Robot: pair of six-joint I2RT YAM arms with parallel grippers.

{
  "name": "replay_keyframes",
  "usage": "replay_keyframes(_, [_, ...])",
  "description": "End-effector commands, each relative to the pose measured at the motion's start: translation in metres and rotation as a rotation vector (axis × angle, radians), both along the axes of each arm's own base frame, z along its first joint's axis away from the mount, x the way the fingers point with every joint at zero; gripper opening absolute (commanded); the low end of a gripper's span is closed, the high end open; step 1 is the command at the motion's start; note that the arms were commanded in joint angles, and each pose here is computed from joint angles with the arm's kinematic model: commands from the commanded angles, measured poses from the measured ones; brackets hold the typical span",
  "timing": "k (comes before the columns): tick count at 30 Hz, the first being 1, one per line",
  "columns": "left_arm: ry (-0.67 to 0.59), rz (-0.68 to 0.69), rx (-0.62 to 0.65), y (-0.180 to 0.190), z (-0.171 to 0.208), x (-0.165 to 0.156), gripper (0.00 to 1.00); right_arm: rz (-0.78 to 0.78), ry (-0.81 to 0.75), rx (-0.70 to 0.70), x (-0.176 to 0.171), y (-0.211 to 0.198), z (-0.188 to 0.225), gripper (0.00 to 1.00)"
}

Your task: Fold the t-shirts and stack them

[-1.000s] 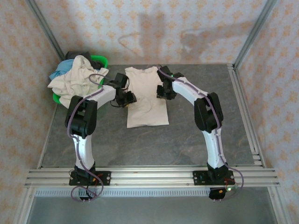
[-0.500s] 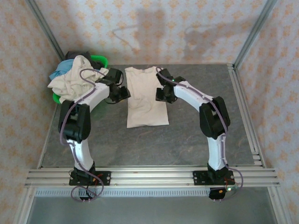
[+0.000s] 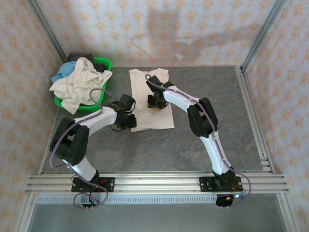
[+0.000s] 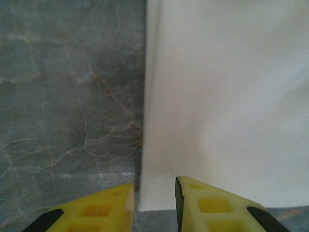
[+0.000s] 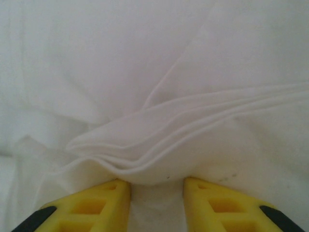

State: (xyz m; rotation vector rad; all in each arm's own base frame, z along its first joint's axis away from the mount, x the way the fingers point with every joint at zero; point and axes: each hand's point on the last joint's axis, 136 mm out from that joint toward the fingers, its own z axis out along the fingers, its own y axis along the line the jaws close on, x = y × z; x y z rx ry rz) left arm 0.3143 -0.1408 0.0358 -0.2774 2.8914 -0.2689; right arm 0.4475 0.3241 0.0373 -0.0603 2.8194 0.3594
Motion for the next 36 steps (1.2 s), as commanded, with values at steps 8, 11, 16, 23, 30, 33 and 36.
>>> replay_keyframes(8, [0.061,0.007,0.058,0.011,-0.032,-0.015,0.17,-0.199,-0.067,-0.072,0.022,-0.022,0.010,0.37])
replay_keyframes(11, [0.017,-0.002,0.061,0.012,-0.008,-0.008,0.14,-0.182,-0.109,-0.038,0.017,-0.022,0.036,0.38])
replay_keyframes(16, [-0.103,-0.037,0.028,-0.001,0.042,0.024,0.31,-0.129,-0.146,0.063,-0.012,-0.021,0.059,0.40])
replay_keyframes(23, [-0.146,-0.084,0.085,-0.011,0.050,0.094,0.31,-0.108,-0.127,0.021,-0.059,-0.038,0.030,0.40])
replay_keyframes(30, [-0.076,-0.150,0.247,0.003,0.021,0.139,0.32,-0.118,-0.081,-0.055,-0.080,-0.065,-0.004,0.39])
replay_keyframes(33, [-0.071,-0.136,0.250,0.006,0.013,0.150,0.35,-0.112,-0.065,-0.053,-0.089,-0.069,-0.014,0.39])
replay_keyframes(36, [-0.067,-0.133,0.219,0.004,0.008,0.160,0.35,-0.124,-0.059,-0.068,-0.099,-0.076,-0.025,0.37])
